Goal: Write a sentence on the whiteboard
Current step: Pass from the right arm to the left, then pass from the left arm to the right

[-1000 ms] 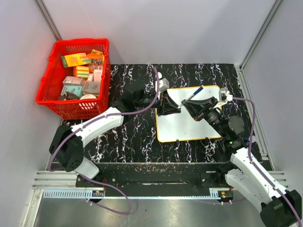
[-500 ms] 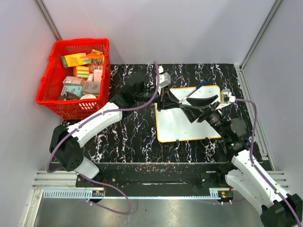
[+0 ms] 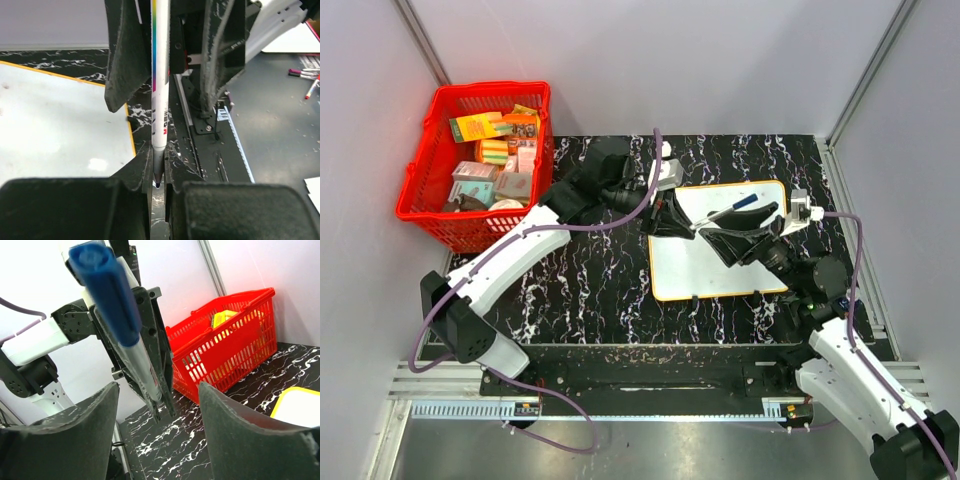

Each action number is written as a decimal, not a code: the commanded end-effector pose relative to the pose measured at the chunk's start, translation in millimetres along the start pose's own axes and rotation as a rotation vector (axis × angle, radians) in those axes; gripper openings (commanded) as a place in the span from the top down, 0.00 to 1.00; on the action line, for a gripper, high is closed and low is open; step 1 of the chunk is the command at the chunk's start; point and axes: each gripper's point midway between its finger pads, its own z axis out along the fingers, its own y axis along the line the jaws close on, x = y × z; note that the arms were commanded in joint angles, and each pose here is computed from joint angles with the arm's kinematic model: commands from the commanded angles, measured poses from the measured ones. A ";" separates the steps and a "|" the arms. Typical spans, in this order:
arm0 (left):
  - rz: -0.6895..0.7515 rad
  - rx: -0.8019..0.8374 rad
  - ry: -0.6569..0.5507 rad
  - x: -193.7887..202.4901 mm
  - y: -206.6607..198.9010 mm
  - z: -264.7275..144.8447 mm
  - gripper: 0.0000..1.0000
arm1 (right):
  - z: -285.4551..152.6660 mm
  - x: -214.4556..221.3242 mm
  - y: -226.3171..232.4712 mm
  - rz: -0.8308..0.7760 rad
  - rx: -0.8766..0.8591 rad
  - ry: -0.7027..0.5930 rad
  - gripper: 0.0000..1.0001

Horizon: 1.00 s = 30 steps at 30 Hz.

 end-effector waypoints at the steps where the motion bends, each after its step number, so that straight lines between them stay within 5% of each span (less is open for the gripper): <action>1: 0.068 0.086 -0.021 -19.7 -27.6 -10.9 1.00 | 4.3 -16.8 26.4 -0.028 -0.108 -0.033 0.35; 13: 0.037 0.079 0.002 -13.8 -23.7 -8.6 1.00 | 10.9 -4.2 25.8 0.006 -0.143 0.042 0.56; 20: 0.029 0.081 0.012 -11.5 -22.6 -5.2 1.00 | 10.2 1.8 23.8 0.033 -0.145 0.057 0.79; 30: 0.017 0.089 0.027 -6.4 -21.8 -1.8 1.00 | 9.7 2.0 22.6 0.055 -0.135 0.052 0.71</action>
